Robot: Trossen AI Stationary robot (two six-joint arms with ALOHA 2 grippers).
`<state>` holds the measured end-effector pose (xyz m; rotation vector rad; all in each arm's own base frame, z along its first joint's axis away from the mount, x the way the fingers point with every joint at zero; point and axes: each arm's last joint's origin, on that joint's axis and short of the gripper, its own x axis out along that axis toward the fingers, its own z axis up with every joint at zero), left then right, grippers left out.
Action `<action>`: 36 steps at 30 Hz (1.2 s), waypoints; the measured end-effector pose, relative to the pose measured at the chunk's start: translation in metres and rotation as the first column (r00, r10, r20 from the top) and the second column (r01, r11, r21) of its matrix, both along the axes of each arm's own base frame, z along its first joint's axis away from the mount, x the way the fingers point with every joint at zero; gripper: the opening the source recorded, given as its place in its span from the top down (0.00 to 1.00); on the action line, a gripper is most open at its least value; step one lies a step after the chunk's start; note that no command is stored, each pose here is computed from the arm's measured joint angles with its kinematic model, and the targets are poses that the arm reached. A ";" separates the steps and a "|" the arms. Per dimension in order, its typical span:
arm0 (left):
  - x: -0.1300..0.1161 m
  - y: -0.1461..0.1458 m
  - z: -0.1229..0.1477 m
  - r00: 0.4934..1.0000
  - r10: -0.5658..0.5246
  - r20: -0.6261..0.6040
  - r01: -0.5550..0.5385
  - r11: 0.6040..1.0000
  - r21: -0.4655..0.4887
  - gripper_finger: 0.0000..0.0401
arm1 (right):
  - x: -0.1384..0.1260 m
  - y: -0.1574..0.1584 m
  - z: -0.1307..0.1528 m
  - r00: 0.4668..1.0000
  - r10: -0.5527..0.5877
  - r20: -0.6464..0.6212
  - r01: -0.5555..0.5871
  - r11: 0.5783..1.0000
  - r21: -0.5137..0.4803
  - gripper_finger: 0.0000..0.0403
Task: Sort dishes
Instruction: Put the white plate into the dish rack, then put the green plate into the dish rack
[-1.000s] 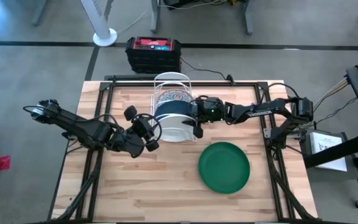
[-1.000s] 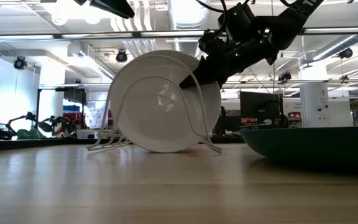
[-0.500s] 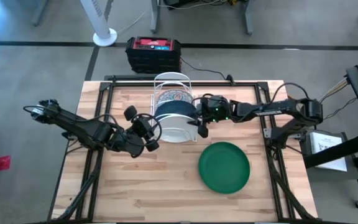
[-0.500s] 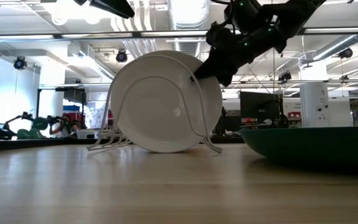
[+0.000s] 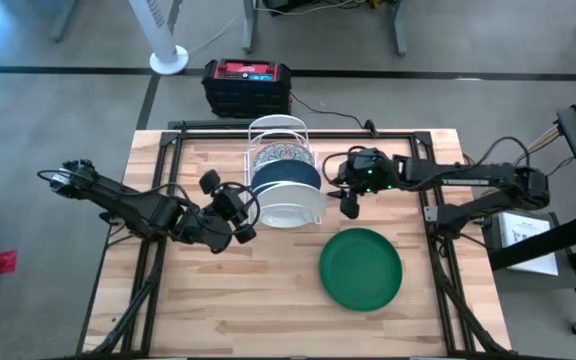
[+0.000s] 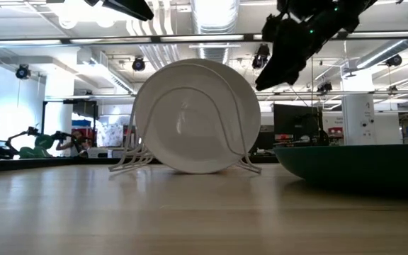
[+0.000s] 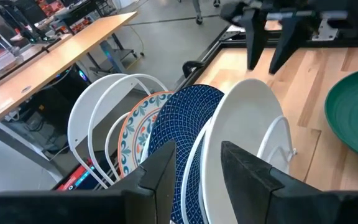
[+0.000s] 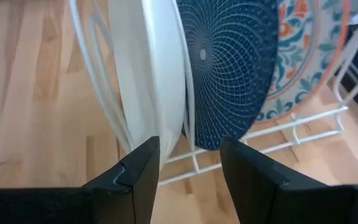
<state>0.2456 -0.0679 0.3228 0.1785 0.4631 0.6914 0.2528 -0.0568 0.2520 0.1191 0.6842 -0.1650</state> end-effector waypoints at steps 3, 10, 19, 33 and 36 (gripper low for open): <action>0.000 0.000 0.000 1.000 0.001 0.006 -0.001 1.000 -0.002 0.71 | -0.012 0.003 0.007 1.000 -0.005 -0.012 0.005 1.000 0.010 0.59; 0.000 0.000 0.000 1.000 0.001 0.006 -0.001 1.000 -0.002 0.71 | -0.048 0.011 0.009 0.983 -0.011 -0.185 0.023 0.998 0.061 0.60; 0.000 0.000 0.000 1.000 0.000 0.007 0.000 1.000 -0.003 0.71 | -0.078 0.024 -0.024 0.948 0.076 -0.308 0.016 0.958 0.286 0.57; 0.001 0.000 0.001 1.000 -0.001 0.013 0.002 1.000 -0.007 0.71 | -0.092 0.029 -0.068 0.890 0.024 -0.455 0.173 0.906 0.387 0.47; 0.001 0.000 0.001 1.000 -0.006 0.012 0.006 1.000 -0.011 0.71 | -0.087 0.028 -0.075 0.881 0.006 -0.473 0.207 0.894 0.397 0.44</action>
